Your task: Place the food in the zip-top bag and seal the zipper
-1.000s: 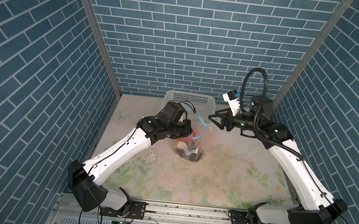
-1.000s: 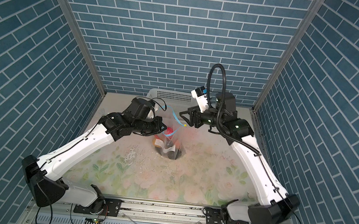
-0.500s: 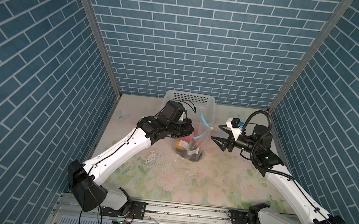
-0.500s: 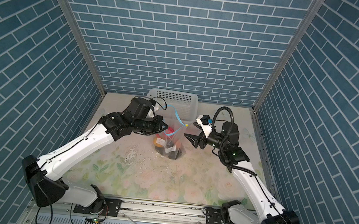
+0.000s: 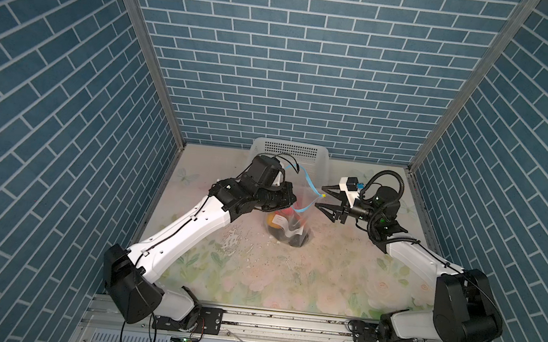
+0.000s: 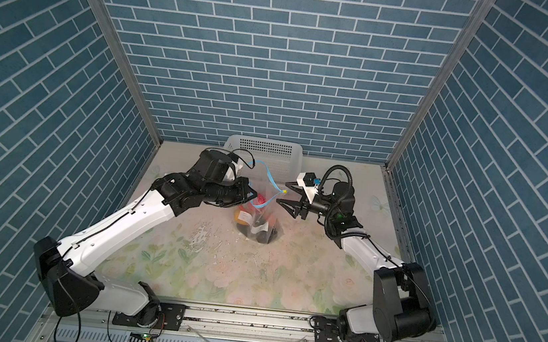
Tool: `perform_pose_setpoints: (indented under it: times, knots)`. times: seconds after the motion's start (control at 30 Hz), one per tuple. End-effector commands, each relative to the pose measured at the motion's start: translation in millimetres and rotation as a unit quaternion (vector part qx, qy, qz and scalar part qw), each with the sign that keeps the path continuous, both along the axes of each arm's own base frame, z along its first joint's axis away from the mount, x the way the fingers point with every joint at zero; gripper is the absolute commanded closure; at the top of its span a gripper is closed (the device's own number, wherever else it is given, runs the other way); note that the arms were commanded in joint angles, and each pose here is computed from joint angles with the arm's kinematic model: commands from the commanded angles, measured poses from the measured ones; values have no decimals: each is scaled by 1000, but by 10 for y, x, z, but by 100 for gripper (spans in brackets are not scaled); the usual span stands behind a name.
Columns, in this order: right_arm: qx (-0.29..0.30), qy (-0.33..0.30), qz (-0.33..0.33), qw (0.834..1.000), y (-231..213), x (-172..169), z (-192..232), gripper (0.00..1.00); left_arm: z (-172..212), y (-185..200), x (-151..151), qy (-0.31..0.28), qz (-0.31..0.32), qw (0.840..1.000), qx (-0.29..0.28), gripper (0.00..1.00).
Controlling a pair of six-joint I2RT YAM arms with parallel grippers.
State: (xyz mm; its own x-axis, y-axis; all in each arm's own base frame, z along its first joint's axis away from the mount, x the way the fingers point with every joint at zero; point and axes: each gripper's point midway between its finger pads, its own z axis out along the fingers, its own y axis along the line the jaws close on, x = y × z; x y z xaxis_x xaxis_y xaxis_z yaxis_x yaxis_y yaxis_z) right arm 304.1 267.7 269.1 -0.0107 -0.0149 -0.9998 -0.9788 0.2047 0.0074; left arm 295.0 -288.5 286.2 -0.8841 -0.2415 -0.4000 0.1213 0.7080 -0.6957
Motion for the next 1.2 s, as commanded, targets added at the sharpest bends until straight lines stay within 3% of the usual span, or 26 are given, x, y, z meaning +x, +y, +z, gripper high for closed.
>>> perform_pose_setpoints:
  times: [0.0,0.43,0.7,0.93,1.17]
  knots:
    - [30,-34,45,998,24,-126,127,30,75,22,-14,-11,-1,1000,-9,100]
    - [10,-24,53,998,-16,-270,77,49,201,61,33,-24,8,1000,-7,100]
    - [4,-29,51,998,-35,-310,77,70,215,99,49,-25,16,1000,-7,100]
    - [-1,-28,50,998,-32,-304,18,71,249,143,69,-29,22,999,-10,100]
    - [-1,-30,44,999,-35,-279,-25,66,242,156,67,-28,24,999,-8,100]
